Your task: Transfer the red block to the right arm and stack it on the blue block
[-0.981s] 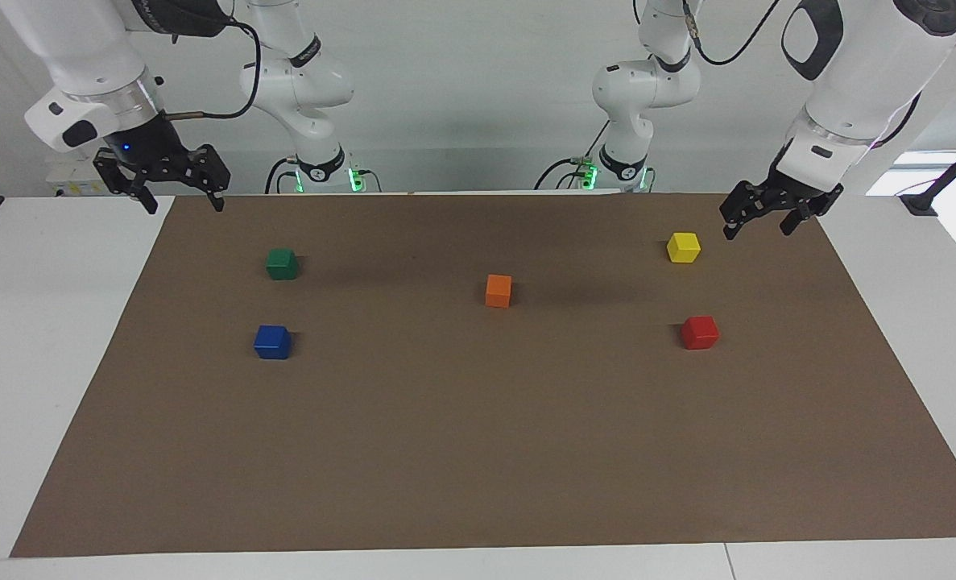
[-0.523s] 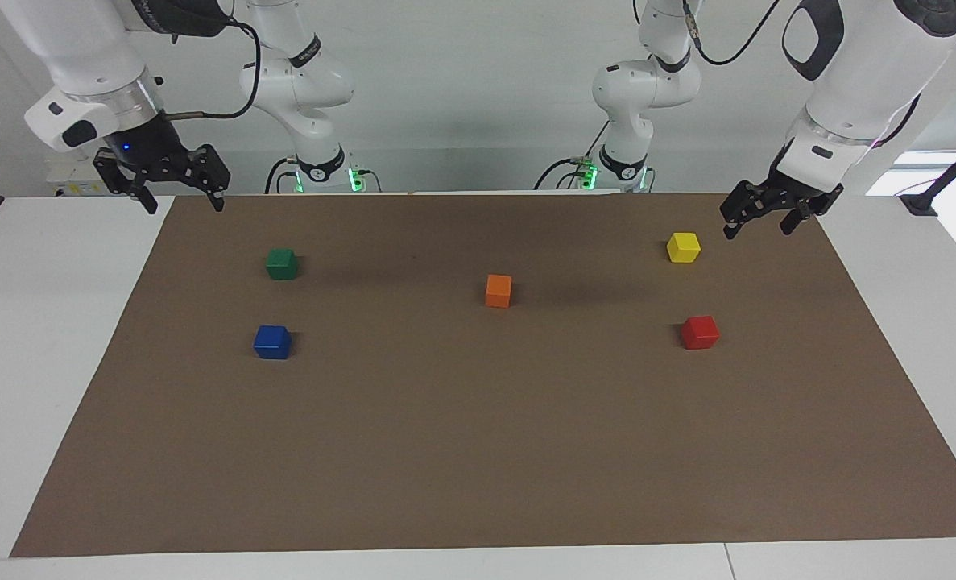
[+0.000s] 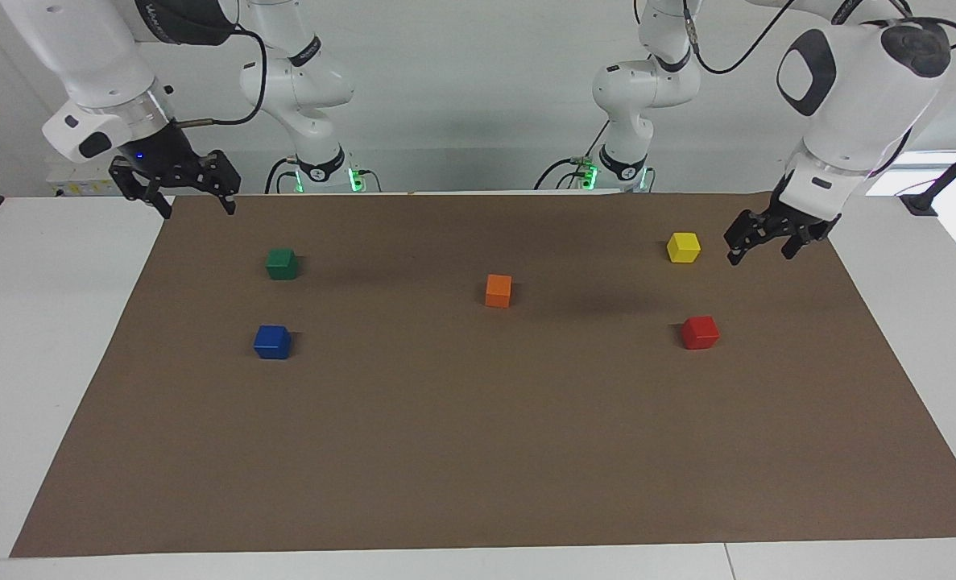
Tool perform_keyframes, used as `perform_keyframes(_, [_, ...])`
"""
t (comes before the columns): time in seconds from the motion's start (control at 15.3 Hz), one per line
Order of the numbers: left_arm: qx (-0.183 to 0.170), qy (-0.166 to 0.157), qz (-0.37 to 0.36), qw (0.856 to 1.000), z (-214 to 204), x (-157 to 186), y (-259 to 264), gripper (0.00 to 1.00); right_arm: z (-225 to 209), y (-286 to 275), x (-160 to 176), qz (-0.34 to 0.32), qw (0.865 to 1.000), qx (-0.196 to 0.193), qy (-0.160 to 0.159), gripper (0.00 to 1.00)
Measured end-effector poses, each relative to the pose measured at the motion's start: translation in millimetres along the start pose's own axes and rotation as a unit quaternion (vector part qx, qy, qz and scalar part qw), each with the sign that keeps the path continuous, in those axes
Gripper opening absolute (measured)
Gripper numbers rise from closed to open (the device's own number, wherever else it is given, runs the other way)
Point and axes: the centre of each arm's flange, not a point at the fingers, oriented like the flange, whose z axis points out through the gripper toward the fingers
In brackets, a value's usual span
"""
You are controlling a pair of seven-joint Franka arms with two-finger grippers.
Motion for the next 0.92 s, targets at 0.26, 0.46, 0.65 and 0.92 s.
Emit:
perform_keyframes(0.26, [-0.001, -0.004, 0.012, 1.000, 89, -2, -14, 1.00, 55, 1, -7, 0.009, 0.996, 0.091, 0.001, 1.00])
perform_keyframes(0.46, [-0.002, 0.004, 0.016, 1.000, 146, -10, -15, 1.00, 103, 9, -10, -0.005, 0.980, 0.196, 0.008, 1.00])
perform_keyframes(0.65, [-0.004, 0.013, 0.019, 1.000, 185, -18, -12, 1.00, 151, 33, -10, -0.016, 0.953, 0.300, 0.024, 1.00])
perform_keyframes(0.92, [-0.005, 0.015, 0.019, 1.000, 197, -20, -12, 1.00, 192, 23, -7, 0.007, 0.900, 0.433, 0.052, 1.00])
